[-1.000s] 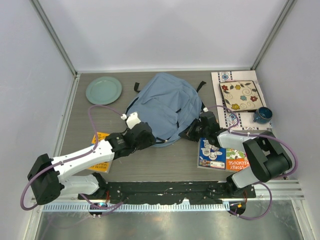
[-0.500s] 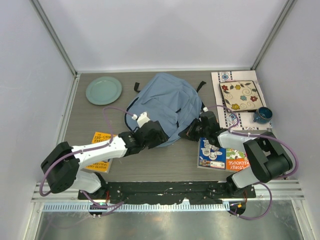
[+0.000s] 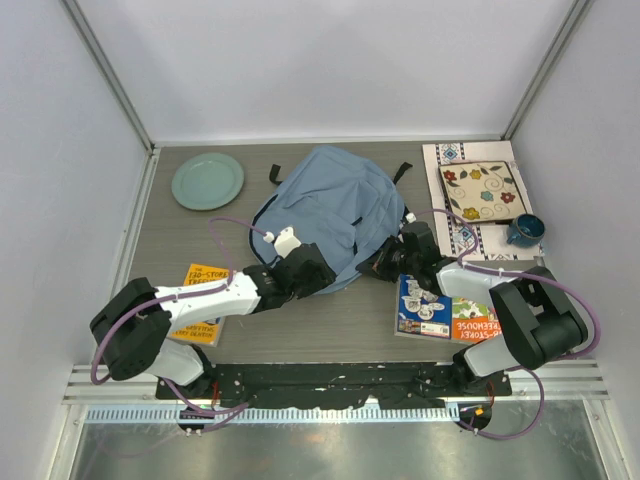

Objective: Pack the student bag
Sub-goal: Unzip the student bag at the center of the board.

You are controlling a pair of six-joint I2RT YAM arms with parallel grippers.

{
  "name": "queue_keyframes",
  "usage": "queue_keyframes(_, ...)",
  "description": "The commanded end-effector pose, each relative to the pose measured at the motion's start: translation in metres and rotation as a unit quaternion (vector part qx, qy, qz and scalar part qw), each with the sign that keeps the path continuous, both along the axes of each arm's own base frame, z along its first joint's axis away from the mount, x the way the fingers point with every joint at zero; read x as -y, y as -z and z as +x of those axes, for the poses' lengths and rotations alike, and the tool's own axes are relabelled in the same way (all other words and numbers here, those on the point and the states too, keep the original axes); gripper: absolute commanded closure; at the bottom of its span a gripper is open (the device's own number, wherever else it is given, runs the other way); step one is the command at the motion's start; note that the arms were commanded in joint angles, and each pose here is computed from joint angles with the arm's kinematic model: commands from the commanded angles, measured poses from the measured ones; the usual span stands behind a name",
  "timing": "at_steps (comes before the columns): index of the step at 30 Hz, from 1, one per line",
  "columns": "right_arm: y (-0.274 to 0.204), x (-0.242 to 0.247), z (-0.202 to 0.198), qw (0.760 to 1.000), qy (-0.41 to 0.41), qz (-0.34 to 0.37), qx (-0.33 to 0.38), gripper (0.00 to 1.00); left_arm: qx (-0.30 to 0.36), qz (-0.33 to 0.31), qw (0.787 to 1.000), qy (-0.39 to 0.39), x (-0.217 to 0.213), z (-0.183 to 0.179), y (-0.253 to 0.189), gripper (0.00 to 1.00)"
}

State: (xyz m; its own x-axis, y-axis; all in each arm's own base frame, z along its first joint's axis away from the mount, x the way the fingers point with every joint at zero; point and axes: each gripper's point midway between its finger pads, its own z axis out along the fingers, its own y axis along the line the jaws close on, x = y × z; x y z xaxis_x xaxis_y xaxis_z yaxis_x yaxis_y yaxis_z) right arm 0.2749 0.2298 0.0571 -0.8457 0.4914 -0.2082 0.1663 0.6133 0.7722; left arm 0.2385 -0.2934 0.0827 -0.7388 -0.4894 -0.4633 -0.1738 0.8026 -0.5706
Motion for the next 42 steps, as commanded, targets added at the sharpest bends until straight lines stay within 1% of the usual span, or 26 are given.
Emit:
queue_keyframes(1, -0.027, -0.006, 0.008, 0.999, -0.008, 0.026, 0.042, 0.99, 0.019, -0.002, 0.999, -0.027, 0.000, 0.015, -0.004, 0.39)
queue_keyframes(4, -0.028, -0.006, 0.007, 0.999, -0.010, 0.028, 0.043, 0.99, 0.023, -0.003, 0.999, -0.032, 0.000, 0.019, -0.002, 0.42)
queue_keyframes(6, -0.029, -0.006, 0.005, 0.999, -0.014, 0.030, 0.043, 0.99, 0.023, 0.000, 0.999, -0.035, 0.000, 0.021, 0.000, 0.46)
queue_keyframes(8, -0.030, -0.007, 0.003, 0.998, -0.017, 0.031, 0.044, 0.99, 0.021, 0.001, 0.999, -0.041, -0.001, 0.022, 0.002, 0.48)
queue_keyframes(12, -0.033, -0.007, 0.001, 0.998, -0.021, 0.035, 0.053, 0.99, 0.010, 0.011, 0.999, -0.052, -0.006, 0.024, 0.012, 0.47)
queue_keyframes(16, -0.037, -0.011, -0.004, 0.996, -0.036, 0.039, 0.070, 0.99, -0.007, 0.025, 0.998, -0.063, -0.009, 0.023, 0.020, 0.43)
queue_keyframes(22, -0.044, -0.014, -0.009, 0.993, -0.045, 0.050, 0.093, 0.99, -0.021, 0.036, 0.997, -0.064, -0.007, 0.024, 0.030, 0.44)
queue_keyframes(26, -0.050, -0.016, -0.010, 0.992, -0.050, 0.054, 0.105, 0.99, -0.031, 0.040, 0.997, -0.056, -0.004, 0.023, 0.037, 0.55)
queue_keyframes(27, -0.051, -0.017, -0.011, 0.991, -0.052, 0.054, 0.107, 0.99, -0.033, 0.039, 0.997, -0.057, -0.004, 0.023, 0.038, 0.62)
queue_keyframes(33, -0.056, -0.019, -0.011, 0.990, -0.059, 0.055, 0.118, 0.99, -0.039, 0.037, 0.997, -0.054, -0.002, 0.022, 0.044, 0.81)
queue_keyframes(34, -0.057, -0.019, -0.012, 0.989, -0.060, 0.056, 0.120, 0.99, -0.039, 0.037, 0.997, -0.053, -0.002, 0.022, 0.044, 0.85)
queue_keyframes(35, -0.057, -0.019, -0.012, 0.989, -0.060, 0.056, 0.120, 0.99, -0.040, 0.036, 0.997, -0.052, -0.002, 0.022, 0.045, 0.91)
queue_keyframes(37, -0.057, -0.019, -0.013, 0.989, -0.060, 0.055, 0.121, 0.99, -0.039, 0.033, 0.998, -0.048, 0.001, 0.022, 0.045, 0.98)
queue_keyframes(38, -0.056, -0.019, -0.013, 0.990, -0.059, 0.054, 0.119, 0.99, -0.039, 0.032, 0.998, -0.046, 0.002, 0.022, 0.045, 1.00)
queue_keyframes(42, -0.051, -0.017, -0.013, 0.991, -0.054, 0.051, 0.113, 0.99, -0.036, 0.030, 0.998, -0.037, 0.004, 0.022, 0.041, 1.00)
